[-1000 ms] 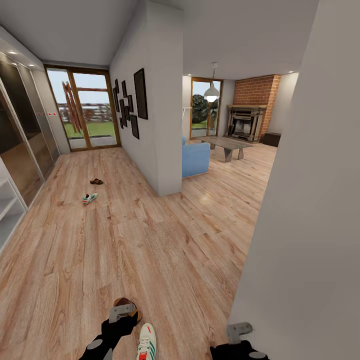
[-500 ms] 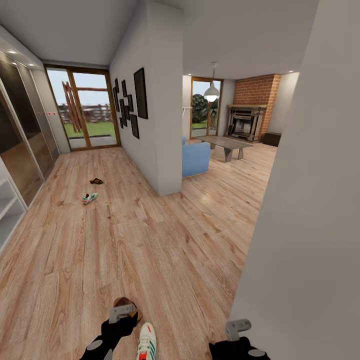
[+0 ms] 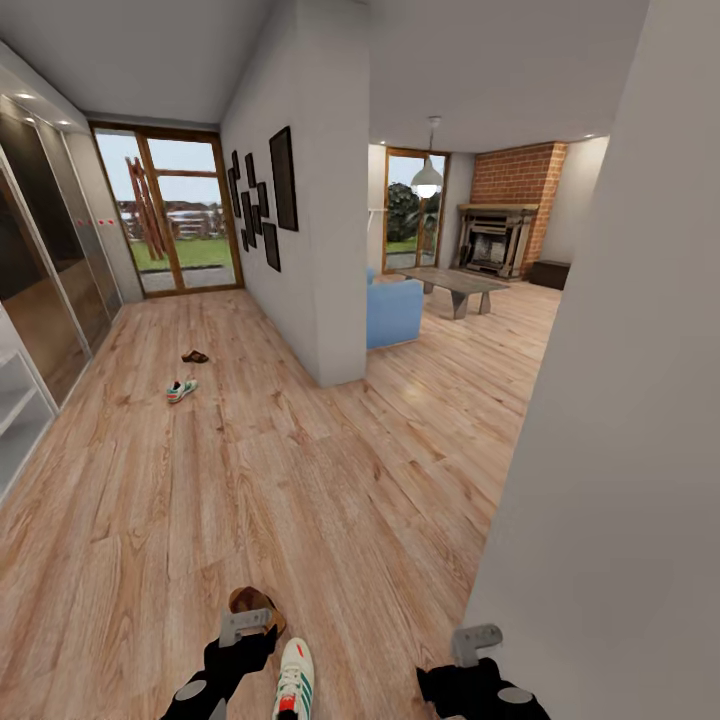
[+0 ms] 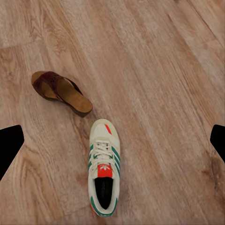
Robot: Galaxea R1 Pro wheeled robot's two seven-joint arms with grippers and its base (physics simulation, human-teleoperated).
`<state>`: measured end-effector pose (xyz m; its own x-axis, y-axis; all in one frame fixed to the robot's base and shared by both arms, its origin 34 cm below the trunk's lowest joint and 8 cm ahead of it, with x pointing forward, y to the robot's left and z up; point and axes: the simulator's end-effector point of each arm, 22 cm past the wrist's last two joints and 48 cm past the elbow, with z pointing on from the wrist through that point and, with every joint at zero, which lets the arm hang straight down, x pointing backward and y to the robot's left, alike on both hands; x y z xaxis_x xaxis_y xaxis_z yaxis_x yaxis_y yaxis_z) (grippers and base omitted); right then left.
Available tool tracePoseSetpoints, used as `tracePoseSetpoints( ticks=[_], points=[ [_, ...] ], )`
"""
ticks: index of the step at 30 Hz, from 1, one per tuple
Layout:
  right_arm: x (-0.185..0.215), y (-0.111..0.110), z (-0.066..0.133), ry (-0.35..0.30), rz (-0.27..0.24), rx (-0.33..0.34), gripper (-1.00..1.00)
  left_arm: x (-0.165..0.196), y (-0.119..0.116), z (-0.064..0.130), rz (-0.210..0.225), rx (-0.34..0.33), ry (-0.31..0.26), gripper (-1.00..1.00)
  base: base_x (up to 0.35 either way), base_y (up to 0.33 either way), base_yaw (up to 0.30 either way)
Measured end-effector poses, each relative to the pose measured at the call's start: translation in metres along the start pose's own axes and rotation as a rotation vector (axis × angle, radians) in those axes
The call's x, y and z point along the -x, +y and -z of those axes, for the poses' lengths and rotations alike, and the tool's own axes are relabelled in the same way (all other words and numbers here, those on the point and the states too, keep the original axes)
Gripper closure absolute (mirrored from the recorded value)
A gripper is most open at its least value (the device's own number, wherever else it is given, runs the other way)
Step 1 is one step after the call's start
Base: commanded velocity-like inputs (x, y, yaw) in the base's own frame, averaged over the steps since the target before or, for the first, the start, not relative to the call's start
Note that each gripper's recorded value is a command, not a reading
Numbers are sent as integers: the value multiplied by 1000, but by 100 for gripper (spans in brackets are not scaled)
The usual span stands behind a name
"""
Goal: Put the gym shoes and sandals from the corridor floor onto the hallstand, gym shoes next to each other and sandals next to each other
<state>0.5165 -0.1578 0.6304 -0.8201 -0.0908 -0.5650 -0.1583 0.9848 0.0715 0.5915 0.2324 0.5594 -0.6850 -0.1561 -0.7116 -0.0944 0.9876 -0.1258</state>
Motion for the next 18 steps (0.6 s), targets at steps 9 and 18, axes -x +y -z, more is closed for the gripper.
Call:
tracePoseSetpoints(
  ticks=[9, 18],
  points=[
    [39, 1, 16, -94, 3, 3, -100, 0, 0, 0, -2, 0, 0, -100, 0, 0, 0],
    [40, 39, 20, -97, 6, 183, -100, 0, 1, 0, -2, 1, 0, -100, 0, 0, 0]
  ],
)
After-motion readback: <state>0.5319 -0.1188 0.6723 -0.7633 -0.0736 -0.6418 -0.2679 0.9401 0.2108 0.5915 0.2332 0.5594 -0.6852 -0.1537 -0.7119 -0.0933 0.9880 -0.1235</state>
